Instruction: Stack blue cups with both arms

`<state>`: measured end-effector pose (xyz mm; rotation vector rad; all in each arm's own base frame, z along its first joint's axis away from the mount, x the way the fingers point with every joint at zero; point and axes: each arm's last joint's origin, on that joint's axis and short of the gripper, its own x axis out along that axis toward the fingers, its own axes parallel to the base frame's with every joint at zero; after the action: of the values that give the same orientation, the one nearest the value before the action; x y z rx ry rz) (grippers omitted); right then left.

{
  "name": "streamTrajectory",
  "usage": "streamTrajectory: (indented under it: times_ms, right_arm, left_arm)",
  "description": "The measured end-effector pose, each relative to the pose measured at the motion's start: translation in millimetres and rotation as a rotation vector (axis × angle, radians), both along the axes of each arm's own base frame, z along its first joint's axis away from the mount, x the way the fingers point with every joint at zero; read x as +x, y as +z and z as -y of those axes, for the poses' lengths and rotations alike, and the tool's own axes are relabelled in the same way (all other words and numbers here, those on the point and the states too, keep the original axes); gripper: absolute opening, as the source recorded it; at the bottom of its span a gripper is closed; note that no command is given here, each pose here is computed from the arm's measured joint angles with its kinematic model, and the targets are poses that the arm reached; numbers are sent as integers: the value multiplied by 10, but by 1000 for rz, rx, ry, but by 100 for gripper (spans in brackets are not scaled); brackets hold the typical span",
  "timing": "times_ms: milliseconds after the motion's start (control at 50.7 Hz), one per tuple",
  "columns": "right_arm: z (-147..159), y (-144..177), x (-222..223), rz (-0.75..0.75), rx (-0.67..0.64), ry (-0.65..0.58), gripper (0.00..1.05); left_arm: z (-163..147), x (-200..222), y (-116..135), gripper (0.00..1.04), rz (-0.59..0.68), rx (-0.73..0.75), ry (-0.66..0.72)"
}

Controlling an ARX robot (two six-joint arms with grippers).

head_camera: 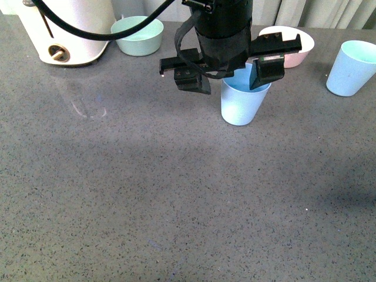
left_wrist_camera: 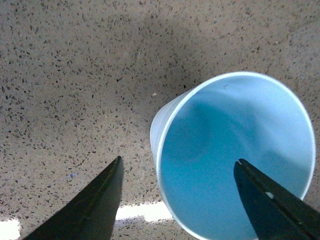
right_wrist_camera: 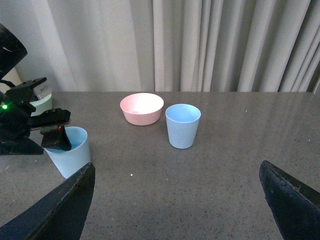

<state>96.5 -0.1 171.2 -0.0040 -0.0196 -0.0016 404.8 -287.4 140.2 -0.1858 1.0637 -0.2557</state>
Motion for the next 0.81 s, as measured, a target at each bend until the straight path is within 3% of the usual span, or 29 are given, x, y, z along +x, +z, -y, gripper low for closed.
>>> streamTrajectory:
  times_ms: [197,394,592,690,769,809]
  right_arm:
    - [0,0,0,0,0,0,96]
    - [0,1,0,0,0,0,96]
    - [0,1,0,0,0,0,96]
    - [-1,0,0,0,0,2,96]
    - [0,1,0,0,0,0,96]
    - [0,0,0,0,0,0,96]
  left_arm:
    - [-81,-8,236,97,39,-56,10]
    - [-431,-95,693,96,143,-145,51]
    - [-1334,-197,1059,96,373,-197,228]
    - [-1869,-431,1111,75,853,-22,325]
    - [-2254,-811,1080,57,1051,82,325]
    - [-2335,-947,1048,50,1083,106,321]
